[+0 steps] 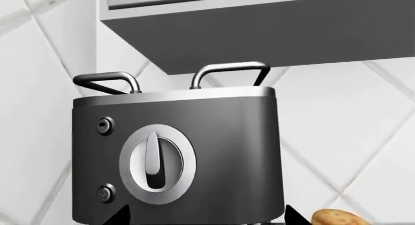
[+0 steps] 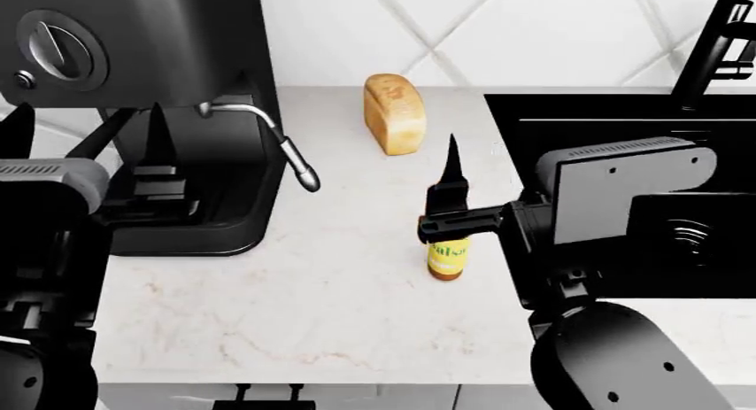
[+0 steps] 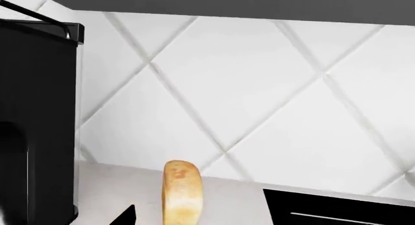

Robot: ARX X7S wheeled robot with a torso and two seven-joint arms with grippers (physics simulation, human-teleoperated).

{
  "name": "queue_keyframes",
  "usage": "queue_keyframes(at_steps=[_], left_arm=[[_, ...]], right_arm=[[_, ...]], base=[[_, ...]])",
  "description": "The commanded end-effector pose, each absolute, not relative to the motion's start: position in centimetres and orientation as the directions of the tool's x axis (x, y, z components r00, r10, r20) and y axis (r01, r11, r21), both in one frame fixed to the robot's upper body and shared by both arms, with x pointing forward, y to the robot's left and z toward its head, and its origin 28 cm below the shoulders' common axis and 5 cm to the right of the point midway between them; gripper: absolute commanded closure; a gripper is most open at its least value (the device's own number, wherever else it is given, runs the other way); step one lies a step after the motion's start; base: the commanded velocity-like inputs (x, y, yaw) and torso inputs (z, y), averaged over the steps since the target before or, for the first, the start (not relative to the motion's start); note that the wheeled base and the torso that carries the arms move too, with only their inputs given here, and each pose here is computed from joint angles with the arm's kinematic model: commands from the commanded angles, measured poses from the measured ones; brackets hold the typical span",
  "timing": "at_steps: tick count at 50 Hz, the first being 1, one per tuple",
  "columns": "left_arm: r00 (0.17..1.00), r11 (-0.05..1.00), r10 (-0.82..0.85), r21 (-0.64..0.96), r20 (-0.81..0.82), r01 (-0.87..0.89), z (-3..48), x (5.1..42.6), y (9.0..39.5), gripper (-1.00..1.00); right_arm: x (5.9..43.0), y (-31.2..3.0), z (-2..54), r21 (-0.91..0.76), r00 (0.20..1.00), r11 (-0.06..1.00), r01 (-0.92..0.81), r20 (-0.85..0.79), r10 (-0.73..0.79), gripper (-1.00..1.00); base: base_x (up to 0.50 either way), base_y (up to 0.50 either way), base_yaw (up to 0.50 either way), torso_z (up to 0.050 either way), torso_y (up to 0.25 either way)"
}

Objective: Pick the bar and salsa from the counter and place them in the cabinets closest to them.

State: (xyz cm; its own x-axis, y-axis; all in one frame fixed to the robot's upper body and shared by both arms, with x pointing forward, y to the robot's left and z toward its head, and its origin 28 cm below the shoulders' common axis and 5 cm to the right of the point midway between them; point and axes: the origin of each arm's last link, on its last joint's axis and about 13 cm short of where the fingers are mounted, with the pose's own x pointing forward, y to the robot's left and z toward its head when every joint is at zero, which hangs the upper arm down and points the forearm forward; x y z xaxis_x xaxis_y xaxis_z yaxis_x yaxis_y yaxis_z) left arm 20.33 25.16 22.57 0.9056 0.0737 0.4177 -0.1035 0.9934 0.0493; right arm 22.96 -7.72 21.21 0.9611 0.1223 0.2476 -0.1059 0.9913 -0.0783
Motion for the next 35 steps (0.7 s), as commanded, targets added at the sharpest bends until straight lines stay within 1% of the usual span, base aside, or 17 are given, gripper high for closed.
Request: queue_keyframes(at_steps=[1,9,17,35], left_arm=[[0.906,0.993,0.077,0.045,0.416,-0.105,22.4,20.3,25.2,-1.0],[0.905,0.993,0.081,0.04,0.416,-0.108,22.4,20.4,25.3,-1.0],[0.906,0.994,0.079,0.041,0.416,-0.105,22.4,20.4,25.2,-1.0],[0.907,0.993,0.082,0.041,0.413,-0.109,22.2,20.3,25.4,-1.0]], right_arm=[[24.3,-7.0,21.2,-0.119,0.972,0.982,-0.143,0.17,0.162,-1.0],[24.6,-6.8,20.8,-0.112,0.973,0.978,-0.174,0.134,0.189,-1.0],[25.0,-6.9,19.9,-0.115,0.981,0.98,-0.16,0.093,0.171,-1.0],[24.9,-6.9,18.5,-0.078,0.985,0.985,-0.154,0.066,0.159,-1.0]], base=[[0.0,0.0,0.0,0.0,0.0],[0.0,0.0,0.0,0.0,0.0],[0.0,0.0,0.0,0.0,0.0],[0.0,0.0,0.0,0.0,0.0]])
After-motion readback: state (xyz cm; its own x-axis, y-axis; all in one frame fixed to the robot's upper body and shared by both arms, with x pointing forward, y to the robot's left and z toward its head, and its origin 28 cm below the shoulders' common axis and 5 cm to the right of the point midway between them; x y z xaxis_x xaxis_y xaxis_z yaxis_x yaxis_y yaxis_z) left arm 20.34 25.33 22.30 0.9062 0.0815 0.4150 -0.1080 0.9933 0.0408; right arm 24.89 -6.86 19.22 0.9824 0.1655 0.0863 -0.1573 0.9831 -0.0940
